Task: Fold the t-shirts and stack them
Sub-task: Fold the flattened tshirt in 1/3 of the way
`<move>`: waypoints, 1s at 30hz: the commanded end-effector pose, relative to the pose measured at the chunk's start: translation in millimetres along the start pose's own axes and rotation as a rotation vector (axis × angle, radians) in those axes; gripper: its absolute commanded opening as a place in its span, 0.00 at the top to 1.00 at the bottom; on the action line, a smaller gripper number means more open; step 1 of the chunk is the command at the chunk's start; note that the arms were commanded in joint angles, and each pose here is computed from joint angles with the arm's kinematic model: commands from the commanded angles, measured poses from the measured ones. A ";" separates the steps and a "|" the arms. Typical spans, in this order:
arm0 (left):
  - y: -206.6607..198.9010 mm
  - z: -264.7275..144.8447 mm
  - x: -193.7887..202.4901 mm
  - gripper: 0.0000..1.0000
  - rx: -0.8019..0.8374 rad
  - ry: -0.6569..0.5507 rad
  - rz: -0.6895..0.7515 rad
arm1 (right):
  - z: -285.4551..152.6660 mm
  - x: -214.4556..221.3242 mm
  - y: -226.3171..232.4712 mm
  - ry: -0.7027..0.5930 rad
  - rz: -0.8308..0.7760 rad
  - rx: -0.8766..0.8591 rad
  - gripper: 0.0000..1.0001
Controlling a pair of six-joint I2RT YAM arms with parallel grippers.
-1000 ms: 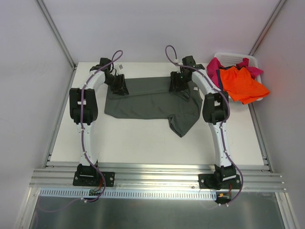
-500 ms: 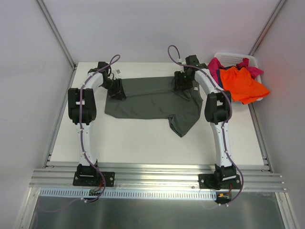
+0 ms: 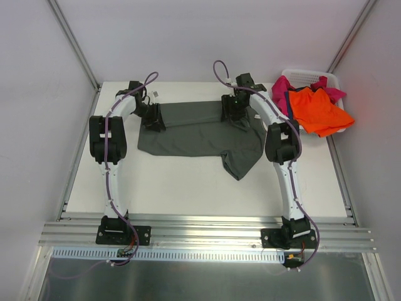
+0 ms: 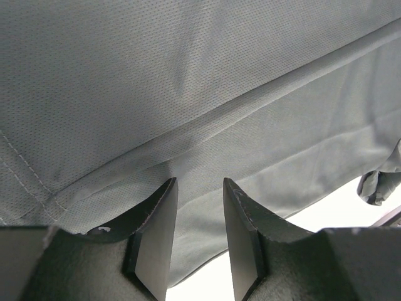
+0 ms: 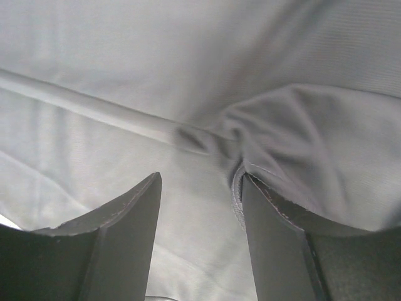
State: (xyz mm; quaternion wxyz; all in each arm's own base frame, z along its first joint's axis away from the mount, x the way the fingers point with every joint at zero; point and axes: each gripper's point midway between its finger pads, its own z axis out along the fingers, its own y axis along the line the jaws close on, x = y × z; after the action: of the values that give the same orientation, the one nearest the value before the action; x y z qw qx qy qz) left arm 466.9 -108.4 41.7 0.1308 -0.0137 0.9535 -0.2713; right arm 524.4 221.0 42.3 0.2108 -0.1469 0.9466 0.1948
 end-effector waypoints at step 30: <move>-16.3 -38.3 -43.7 0.61 -0.027 -0.134 0.055 | -92.7 -10.0 46.6 -0.082 -0.081 0.000 0.43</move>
State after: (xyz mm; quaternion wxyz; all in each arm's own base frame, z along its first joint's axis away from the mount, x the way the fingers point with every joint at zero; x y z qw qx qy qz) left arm 487.1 -106.2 62.2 0.1669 -0.0065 0.9501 -0.2637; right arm 463.9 221.7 97.9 0.1955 -0.1613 0.9461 0.2018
